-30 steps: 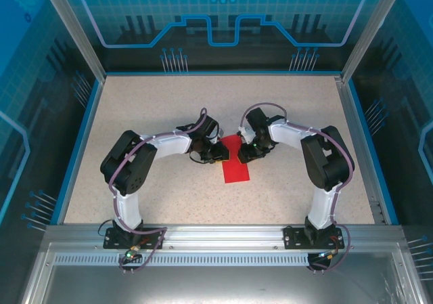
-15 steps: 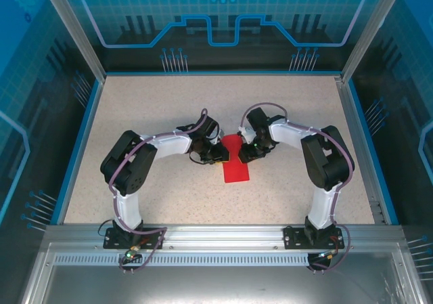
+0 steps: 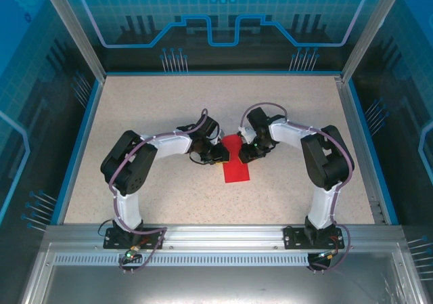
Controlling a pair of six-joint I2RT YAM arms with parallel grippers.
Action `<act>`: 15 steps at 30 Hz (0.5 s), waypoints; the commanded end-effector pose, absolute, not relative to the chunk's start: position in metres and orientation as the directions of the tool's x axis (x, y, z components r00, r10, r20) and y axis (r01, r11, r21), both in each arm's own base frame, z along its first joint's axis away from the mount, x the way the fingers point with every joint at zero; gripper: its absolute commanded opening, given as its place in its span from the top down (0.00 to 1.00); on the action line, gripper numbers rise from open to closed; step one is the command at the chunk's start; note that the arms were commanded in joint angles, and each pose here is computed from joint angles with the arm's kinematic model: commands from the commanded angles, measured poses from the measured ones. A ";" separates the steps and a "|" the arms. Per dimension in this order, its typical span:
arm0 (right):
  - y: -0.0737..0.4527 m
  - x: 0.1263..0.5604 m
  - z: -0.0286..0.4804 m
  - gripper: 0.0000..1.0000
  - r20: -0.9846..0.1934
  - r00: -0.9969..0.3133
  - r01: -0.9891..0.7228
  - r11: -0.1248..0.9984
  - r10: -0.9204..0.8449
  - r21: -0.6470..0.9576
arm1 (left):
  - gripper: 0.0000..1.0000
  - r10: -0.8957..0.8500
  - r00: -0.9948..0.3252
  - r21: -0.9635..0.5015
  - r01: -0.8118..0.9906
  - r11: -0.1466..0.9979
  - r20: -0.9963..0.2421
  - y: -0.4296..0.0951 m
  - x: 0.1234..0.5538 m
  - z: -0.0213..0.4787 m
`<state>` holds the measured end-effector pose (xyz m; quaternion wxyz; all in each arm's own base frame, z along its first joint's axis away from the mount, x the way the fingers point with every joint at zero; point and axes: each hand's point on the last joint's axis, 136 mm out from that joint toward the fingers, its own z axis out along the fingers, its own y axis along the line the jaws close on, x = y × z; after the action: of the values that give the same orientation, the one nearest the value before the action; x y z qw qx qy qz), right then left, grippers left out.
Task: Fold a paper plane with a square sheet of paper (pick it up from the middle)
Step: Hold the square sheet of paper at the center of the table.
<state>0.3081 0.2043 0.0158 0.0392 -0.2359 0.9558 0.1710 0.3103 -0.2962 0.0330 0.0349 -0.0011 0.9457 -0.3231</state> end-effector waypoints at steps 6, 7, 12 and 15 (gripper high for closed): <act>0.198 0.304 0.005 0.63 -0.104 -0.889 -0.455 0.838 -0.445 0.303 | 0.80 0.019 -0.999 -0.598 0.037 0.801 -0.036 -0.301 0.303 0.024; 0.198 0.304 0.005 0.63 -0.104 -0.889 -0.455 0.838 -0.445 0.303 | 0.81 0.022 -0.999 -0.593 0.038 0.804 -0.034 -0.300 0.303 0.023; 0.198 0.304 0.004 0.63 -0.103 -0.889 -0.455 0.838 -0.446 0.301 | 0.82 0.030 -0.999 -0.571 0.038 0.820 -0.023 -0.297 0.300 0.014; 0.200 0.304 0.005 0.63 -0.107 -0.888 -0.457 0.836 -0.447 0.302 | 0.83 0.032 -0.999 -0.564 0.037 0.825 -0.018 -0.297 0.299 0.010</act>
<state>0.3086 0.2044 0.0157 0.0374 -0.2353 0.9561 0.1707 0.3017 -0.2958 0.0160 0.0130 0.0080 0.9516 -0.3070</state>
